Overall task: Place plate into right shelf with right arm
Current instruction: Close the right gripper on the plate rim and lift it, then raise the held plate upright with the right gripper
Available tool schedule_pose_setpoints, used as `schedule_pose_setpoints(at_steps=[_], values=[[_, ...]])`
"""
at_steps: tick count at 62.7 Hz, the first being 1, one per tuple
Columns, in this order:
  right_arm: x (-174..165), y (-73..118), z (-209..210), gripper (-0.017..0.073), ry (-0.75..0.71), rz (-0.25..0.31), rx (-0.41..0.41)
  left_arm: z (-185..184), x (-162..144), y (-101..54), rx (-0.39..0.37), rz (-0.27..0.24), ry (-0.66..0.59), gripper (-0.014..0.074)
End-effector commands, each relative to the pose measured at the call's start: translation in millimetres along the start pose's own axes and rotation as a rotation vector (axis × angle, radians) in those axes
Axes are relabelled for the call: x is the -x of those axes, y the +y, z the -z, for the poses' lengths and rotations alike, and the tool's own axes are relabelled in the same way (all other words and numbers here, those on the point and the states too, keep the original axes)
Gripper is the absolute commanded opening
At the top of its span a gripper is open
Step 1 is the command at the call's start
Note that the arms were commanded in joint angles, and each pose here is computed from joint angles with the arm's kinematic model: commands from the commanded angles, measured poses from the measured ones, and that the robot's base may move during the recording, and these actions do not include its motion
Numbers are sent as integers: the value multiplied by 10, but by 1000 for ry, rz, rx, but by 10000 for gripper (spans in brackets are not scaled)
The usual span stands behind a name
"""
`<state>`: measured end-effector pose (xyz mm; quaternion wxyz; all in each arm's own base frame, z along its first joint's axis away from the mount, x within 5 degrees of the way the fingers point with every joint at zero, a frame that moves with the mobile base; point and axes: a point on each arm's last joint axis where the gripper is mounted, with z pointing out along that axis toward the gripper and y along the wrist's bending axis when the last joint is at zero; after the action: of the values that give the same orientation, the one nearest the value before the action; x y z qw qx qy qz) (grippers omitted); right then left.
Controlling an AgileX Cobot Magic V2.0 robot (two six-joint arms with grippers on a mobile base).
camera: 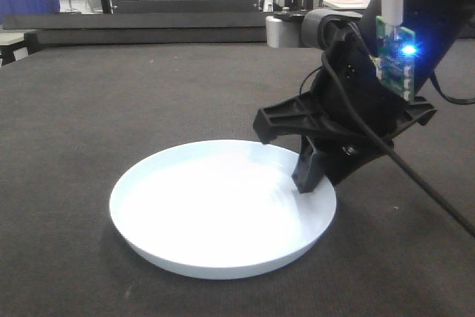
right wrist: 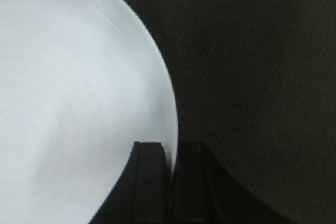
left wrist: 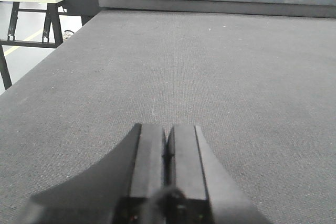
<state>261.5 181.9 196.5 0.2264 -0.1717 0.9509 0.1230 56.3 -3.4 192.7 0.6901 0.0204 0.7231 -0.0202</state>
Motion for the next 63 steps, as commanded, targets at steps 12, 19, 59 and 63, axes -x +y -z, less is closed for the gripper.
schedule_pose_setpoints(at_steps=[12,19,59,63], values=[[157,-149,341,64,-87,-25,-16,2,48,3,3,9,-82,-47],[167,-243,651,64,-137,-54,-25,2,48,3,3,9,-82,-47],[-1116,-322,2711,64,-870,48,22,2,48,3,3,9,-82,-47],[-1314,-352,2813,64,-945,64,13,2,48,3,3,9,-82,-47]])
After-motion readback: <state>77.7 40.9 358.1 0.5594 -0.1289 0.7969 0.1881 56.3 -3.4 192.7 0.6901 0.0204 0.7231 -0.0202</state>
